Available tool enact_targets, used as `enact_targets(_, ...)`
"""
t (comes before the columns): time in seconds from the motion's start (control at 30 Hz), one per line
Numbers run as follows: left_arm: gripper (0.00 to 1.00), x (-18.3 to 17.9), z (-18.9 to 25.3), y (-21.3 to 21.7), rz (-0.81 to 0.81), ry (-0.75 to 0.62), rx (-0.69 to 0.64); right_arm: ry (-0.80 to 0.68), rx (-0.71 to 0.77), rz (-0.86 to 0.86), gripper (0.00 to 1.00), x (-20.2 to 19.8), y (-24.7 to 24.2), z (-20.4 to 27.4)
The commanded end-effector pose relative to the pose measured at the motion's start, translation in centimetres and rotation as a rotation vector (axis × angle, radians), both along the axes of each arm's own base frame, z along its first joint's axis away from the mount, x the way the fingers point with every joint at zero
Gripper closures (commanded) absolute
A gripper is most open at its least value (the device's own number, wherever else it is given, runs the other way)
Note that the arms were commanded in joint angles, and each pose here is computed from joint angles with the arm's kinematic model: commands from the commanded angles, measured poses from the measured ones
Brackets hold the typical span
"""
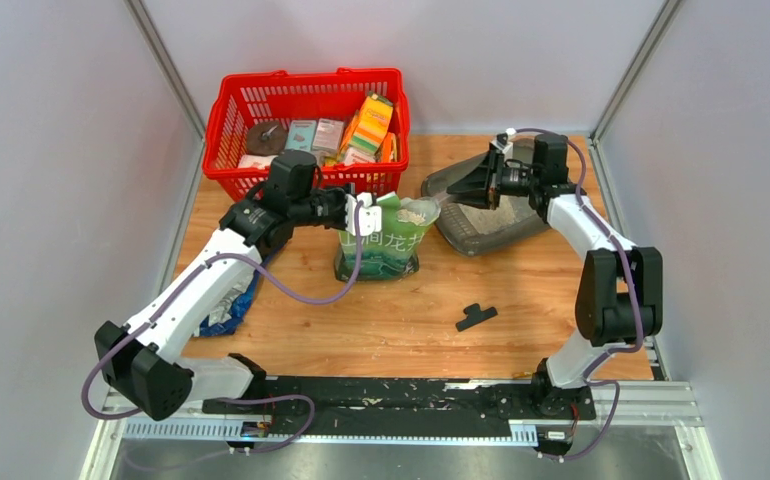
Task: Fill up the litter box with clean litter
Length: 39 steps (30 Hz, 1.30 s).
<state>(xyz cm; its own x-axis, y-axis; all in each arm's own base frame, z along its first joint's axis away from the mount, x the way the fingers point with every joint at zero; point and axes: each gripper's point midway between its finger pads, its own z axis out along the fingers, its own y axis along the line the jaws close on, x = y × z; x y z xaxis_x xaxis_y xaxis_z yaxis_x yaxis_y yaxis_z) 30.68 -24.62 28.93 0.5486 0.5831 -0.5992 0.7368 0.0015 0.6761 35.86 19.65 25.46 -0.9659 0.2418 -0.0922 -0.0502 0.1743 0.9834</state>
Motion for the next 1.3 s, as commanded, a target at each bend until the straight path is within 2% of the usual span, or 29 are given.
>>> enact_targets(0.0,1.00,0.4,10.5,0.7,0.002,-0.360,-0.145,-0.007,0.067,0.037,1.00,-2.1,-1.2,2.5)
enact_targets(0.03,1.00,0.4,10.6,0.8,0.010,-0.363,-0.145,-0.086,0.077,0.032,1.00,-2.0,-1.3,3.1)
enact_targets(0.2,1.00,0.6,10.1,1.1,0.032,-0.348,-0.139,-0.088,0.132,-0.058,1.00,-1.8,-2.5,3.4)
enact_targets(0.47,1.00,0.8,9.7,1.3,0.067,-0.319,-0.136,-0.144,0.158,-0.110,1.00,-2.0,-2.8,4.5)
enact_targets(0.9,1.00,2.0,10.4,1.8,0.161,-0.278,-0.192,-0.106,0.142,-0.153,1.00,-1.7,-4.4,2.3)
enact_targets(1.1,1.00,1.9,9.8,1.8,0.167,-0.246,-0.191,-0.101,0.201,-0.179,1.00,-0.7,-4.6,2.9)
enact_targets(1.13,1.00,1.8,9.8,1.8,0.167,-0.242,-0.192,-0.146,0.212,-0.180,1.00,-0.6,-4.6,3.4)
enact_targets(1.17,1.00,1.8,9.6,1.8,0.168,-0.239,-0.187,-0.098,0.240,-0.187,1.00,-0.4,-4.7,3.5)
enact_targets(1.27,1.00,1.9,9.5,1.8,0.171,-0.239,-0.181,-0.112,0.293,-0.221,1.00,0.1,-4.9,4.7)
